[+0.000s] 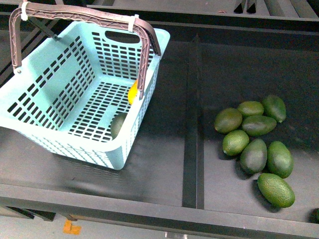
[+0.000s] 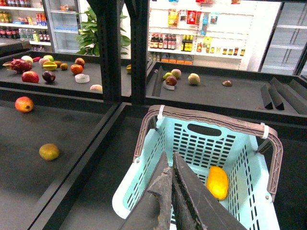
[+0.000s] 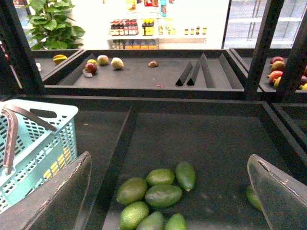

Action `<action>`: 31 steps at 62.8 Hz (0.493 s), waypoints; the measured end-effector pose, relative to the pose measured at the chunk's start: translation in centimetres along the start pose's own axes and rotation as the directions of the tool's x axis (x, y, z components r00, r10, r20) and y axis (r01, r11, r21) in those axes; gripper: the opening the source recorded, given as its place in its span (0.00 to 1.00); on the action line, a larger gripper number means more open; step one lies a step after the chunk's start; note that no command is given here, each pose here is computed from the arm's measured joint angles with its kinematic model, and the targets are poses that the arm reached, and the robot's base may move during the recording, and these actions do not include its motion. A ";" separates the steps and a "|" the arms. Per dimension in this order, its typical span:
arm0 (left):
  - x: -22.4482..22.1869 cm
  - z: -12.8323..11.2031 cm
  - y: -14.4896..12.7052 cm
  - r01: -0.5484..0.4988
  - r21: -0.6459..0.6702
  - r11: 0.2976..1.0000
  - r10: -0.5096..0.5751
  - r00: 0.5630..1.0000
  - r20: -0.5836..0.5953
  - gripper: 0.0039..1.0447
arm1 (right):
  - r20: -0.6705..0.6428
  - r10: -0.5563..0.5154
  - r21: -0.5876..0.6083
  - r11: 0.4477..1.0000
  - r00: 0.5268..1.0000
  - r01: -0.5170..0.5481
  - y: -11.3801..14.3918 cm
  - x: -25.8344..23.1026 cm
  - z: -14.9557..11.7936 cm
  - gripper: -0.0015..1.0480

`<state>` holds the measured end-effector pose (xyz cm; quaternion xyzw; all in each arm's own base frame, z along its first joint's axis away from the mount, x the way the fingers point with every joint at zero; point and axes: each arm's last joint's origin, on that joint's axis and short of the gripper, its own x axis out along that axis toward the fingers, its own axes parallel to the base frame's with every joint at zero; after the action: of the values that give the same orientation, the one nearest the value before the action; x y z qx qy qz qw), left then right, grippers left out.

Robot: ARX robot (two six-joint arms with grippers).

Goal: Pick mango and avocado into basket

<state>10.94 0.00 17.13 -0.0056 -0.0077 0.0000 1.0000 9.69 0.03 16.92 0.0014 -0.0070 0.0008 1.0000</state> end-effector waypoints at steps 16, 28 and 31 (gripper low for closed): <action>-1.2 -0.3 0.0 0.000 0.000 1.000 0.000 1.000 -0.006 0.02 | 0.000 0.000 0.000 1.000 1.000 0.000 0.0 0.0 0.0 0.92; -1.2 -0.3 0.0 0.000 0.000 1.000 0.000 1.000 -0.005 0.02 | 0.000 0.000 0.000 1.000 1.000 0.000 0.0 0.0 0.0 0.92; -1.2 -0.3 0.0 0.000 0.000 1.000 0.000 1.000 -0.005 0.02 | 0.000 0.000 0.000 1.000 1.000 0.000 0.0 0.0 0.0 0.92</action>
<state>9.72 0.00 16.83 -0.0054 -0.0051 0.0002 1.0000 9.69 0.03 16.92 0.0014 -0.0070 0.0008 1.0000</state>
